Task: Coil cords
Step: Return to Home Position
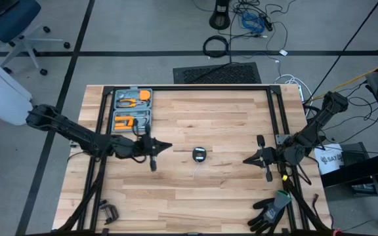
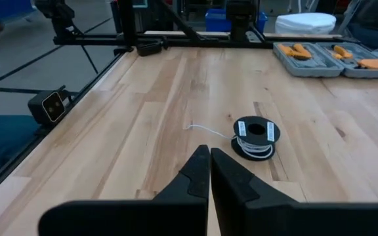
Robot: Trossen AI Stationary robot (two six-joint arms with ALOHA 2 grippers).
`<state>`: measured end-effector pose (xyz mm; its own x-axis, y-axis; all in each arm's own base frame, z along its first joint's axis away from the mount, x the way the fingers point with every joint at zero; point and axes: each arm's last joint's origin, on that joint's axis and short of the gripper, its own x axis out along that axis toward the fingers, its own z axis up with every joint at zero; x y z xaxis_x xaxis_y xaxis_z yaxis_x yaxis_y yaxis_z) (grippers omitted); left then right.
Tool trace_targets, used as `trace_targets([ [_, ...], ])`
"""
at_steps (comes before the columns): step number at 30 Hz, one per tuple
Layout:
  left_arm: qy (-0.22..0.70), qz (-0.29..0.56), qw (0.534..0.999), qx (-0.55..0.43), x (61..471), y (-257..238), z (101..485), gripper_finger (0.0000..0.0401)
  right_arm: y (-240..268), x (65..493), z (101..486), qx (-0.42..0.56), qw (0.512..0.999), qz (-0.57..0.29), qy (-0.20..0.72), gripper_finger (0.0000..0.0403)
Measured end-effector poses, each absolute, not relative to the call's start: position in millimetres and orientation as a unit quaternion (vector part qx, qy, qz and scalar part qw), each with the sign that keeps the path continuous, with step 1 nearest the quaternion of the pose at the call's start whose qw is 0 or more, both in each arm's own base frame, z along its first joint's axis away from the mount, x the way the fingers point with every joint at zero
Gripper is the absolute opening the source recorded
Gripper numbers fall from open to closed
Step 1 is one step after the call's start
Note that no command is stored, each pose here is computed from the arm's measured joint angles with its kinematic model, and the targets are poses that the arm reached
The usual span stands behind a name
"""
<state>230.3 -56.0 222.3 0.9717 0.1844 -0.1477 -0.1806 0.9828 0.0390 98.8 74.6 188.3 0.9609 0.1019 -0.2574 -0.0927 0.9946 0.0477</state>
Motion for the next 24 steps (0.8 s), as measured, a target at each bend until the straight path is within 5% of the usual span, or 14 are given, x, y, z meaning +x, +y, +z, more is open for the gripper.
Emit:
trace_targets([
  [10,0.004,0.024,1.000,0.017,176.7,-40.5,192.7,0.0001,62.8,102.3,181.3,0.026,0.990,0.040,0.134,0.0000],
  [24,-0.005,0.023,1.000,0.019,152.1,-31.8,174.9,0.0001,48.0,104.9,180.2,0.025,0.993,0.072,0.093,0.0000],
])
